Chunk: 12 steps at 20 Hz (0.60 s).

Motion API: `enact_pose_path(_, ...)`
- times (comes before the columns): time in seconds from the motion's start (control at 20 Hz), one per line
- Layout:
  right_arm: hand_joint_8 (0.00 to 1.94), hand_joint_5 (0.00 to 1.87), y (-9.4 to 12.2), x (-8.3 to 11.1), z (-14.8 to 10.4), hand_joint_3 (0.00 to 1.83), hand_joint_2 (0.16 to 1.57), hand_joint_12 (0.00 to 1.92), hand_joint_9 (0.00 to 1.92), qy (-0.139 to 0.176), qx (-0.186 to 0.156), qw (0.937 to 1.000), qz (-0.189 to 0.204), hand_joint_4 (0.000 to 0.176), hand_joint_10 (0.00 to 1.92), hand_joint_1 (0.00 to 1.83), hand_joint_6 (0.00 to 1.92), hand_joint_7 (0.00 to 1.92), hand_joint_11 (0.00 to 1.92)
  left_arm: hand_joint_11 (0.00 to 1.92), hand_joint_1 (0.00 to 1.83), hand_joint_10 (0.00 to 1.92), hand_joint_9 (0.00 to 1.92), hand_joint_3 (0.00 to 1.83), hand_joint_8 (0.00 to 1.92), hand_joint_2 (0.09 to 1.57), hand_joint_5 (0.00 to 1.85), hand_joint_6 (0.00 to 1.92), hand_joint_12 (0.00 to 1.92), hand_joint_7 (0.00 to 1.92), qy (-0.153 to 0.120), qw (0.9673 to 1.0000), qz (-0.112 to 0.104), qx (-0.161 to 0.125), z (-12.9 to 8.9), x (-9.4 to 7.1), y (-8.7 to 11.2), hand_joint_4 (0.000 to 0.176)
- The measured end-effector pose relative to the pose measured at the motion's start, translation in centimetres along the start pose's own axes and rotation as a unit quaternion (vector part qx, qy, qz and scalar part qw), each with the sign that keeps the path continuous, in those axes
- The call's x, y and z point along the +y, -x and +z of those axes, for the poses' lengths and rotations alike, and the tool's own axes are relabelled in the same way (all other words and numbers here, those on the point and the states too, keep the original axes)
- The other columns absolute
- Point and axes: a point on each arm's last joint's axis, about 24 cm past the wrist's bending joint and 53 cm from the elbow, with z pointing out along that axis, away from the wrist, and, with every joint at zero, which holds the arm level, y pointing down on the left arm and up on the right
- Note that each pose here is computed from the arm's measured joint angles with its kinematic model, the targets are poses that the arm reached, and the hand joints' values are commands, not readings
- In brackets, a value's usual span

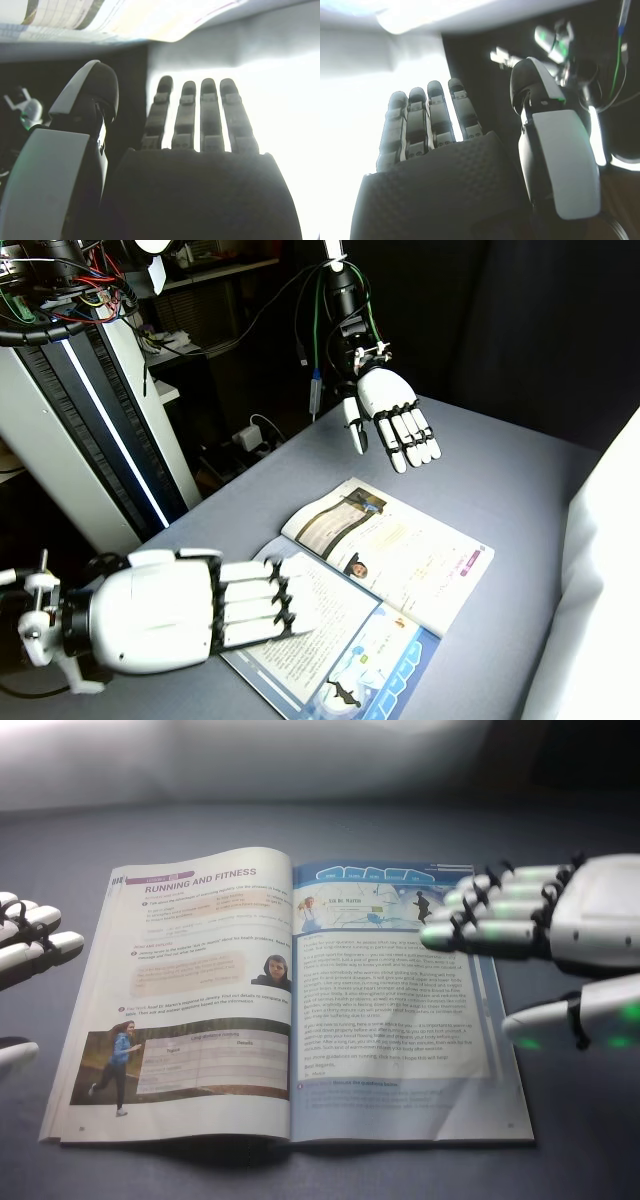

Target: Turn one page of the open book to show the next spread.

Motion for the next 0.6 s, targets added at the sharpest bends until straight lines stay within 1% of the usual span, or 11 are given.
enact_pose_path(0.05,0.0,0.01,-0.7,-0.3,0.0,0.01,1.35,0.0,0.0,-0.006,0.011,0.9999,0.003,0.0,0.0,0.0,0.0,0.0,0.0,0.0,0.27,0.0,0.0,0.0,0.0,1.46,0.11,0.0,0.0,0.0,0.0,1.0,0.0,-0.001,0.0,0.0,0.0,0.024)
enact_pose_path(0.15,0.0,0.0,-2.8,-1.1,0.1,0.02,1.36,0.0,0.0,-0.019,0.037,0.999,0.015,0.0,0.0,0.0,0.0,0.0,0.0,0.0,0.31,0.0,0.0,0.0,0.0,1.45,0.11,0.0,0.0,0.0,0.002,1.0,-0.001,-0.002,0.0,0.1,0.1,0.033)
enact_pose_path(0.2,0.0,0.0,-3.9,-1.6,0.0,0.02,1.36,0.0,0.0,-0.026,0.049,0.9982,0.022,0.0,0.0,0.0,0.0,0.0,0.0,0.0,0.32,0.0,0.0,0.0,0.0,1.46,0.09,0.0,0.0,0.0,0.002,1.0,-0.001,-0.003,0.0,0.1,0.1,0.045)
enact_pose_path(0.25,0.0,0.01,-4.7,-2.0,-0.1,0.01,1.36,0.0,0.0,-0.033,0.059,0.9974,0.026,0.0,0.0,0.0,0.0,0.0,0.0,0.0,0.34,0.0,0.0,0.0,0.0,1.46,0.09,0.0,0.0,0.0,0.003,1.0,-0.002,-0.003,0.0,0.2,0.1,0.044)
enact_pose_path(0.3,0.0,0.0,-5.0,-2.3,-0.2,0.01,1.35,0.0,0.0,-0.037,0.062,0.9971,0.028,0.0,0.0,0.0,0.0,0.0,0.0,0.0,0.38,0.0,0.0,0.0,0.0,1.45,0.1,0.0,0.0,0.0,0.004,1.0,-0.002,-0.002,0.0,0.2,0.1,0.036)
enact_pose_path(0.35,0.0,0.01,-5.4,-2.9,-0.4,0.01,1.35,0.0,0.0,-0.045,0.066,0.9963,0.032,0.0,0.0,0.0,0.0,0.0,0.0,0.0,0.39,0.0,0.0,0.0,0.0,1.45,0.1,0.0,0.0,0.0,0.004,1.0,-0.001,-0.001,0.0,0.2,0.0,0.038)
enact_pose_path(0.45,0.0,0.04,-6.1,-3.6,-0.5,0.01,1.34,0.0,0.0,-0.056,0.077,0.9947,0.038,0.0,0.0,0.0,0.02,0.0,0.0,0.0,0.32,0.0,0.0,0.0,0.0,1.46,0.09,0.0,0.0,0.0,0.006,1.0,-0.002,0.0,0.0,0.3,0.0,0.035)
enact_pose_path(0.55,0.0,0.03,-7.0,-3.9,-0.3,0.0,1.34,0.0,0.0,-0.06,0.09,0.9933,0.042,0.0,0.0,0.0,0.01,0.0,0.0,0.0,0.31,0.0,0.0,0.0,0.0,1.46,0.09,0.0,0.0,0.0,0.006,1.0,-0.002,0.0,0.0,0.3,0.0,0.034)
enact_pose_path(0.6,0.0,0.01,-7.1,-3.9,-0.2,0.0,1.32,0.0,0.0,-0.059,0.092,0.9931,0.044,0.0,0.0,0.0,0.0,0.0,0.0,0.0,0.32,0.0,0.0,0.01,0.0,1.47,0.09,0.0,0.0,0.0,0.007,1.0,-0.002,0.0,0.0,0.3,0.0,0.028)
